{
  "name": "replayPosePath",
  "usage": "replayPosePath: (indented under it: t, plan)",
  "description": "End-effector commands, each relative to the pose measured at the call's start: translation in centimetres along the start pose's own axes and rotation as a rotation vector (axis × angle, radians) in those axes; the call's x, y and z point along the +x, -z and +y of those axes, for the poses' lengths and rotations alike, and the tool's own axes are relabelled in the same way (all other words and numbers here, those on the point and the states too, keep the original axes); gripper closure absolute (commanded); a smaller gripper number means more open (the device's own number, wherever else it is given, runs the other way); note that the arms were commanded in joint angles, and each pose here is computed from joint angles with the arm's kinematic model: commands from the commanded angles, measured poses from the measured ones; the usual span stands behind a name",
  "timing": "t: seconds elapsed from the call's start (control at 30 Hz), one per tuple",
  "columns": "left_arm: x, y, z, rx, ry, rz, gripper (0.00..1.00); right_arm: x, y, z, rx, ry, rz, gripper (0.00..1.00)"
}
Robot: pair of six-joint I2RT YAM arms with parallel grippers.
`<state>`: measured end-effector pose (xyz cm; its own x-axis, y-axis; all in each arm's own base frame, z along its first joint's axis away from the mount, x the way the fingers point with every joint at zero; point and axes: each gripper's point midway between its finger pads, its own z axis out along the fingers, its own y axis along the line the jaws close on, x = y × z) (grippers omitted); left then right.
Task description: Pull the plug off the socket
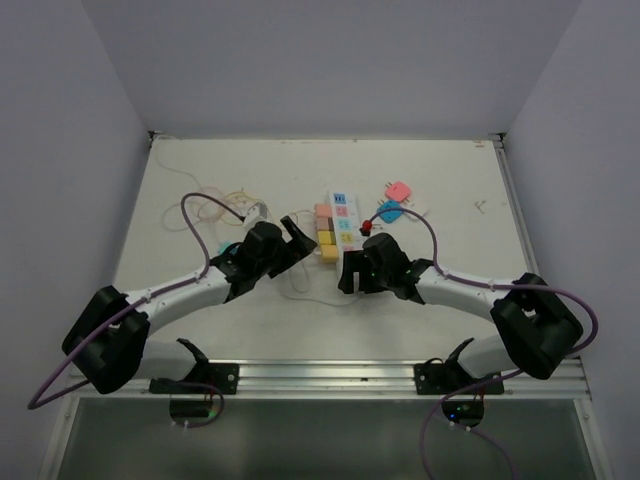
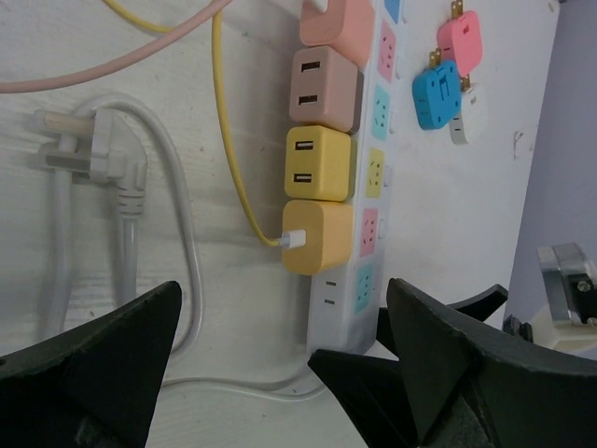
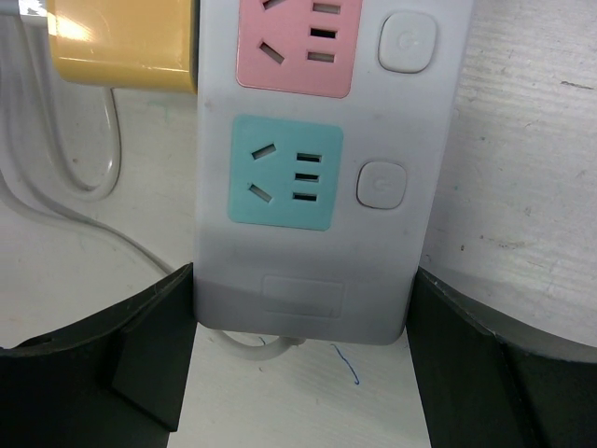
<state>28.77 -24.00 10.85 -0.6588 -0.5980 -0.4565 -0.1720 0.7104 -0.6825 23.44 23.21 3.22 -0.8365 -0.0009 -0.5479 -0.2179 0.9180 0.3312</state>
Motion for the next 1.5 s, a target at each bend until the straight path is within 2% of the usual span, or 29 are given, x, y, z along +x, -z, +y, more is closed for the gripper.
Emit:
replayPosePath:
  t: [0.0,0.2,0.43,0.63,0.87,1.17,1.47]
  plan:
    - [-0.9,-1.0,-1.6,0.015,0.054,-0.053,0.06,1.4,0.4,0.9,-0.068,0.005,0.05,1.0]
    - [0.0,-2.2,-0.8,-0.022,0.056,-0.039,0.06,1.5,0.5,0.9,-0.071,0.009,0.048,1.0]
    - [0.5,-3.2,-2.5,0.039,0.067,-0.014,0.09,1.6,0.4,1.0,-0.086,0.007,0.051,1.0]
    - [1.7,-4.2,-2.4,0.038,0.072,0.02,0.12,1.5,0.5,1.4,-0.113,-0.003,0.045,1.0]
    - [2.8,-4.8,-1.5,0.025,0.091,0.045,0.26,1.5,0.4,1.4,-0.134,-0.03,0.043,1.0]
    - [3.5,-4.9,-2.3,0.096,0.101,0.068,0.4,1.9,0.4,1.5,-0.151,-0.047,0.063,1.0]
    - [4.0,-5.3,-1.4,0.09,0.105,0.071,0.47,1.7,0.4,1.7,-0.167,-0.055,0.051,1.0]
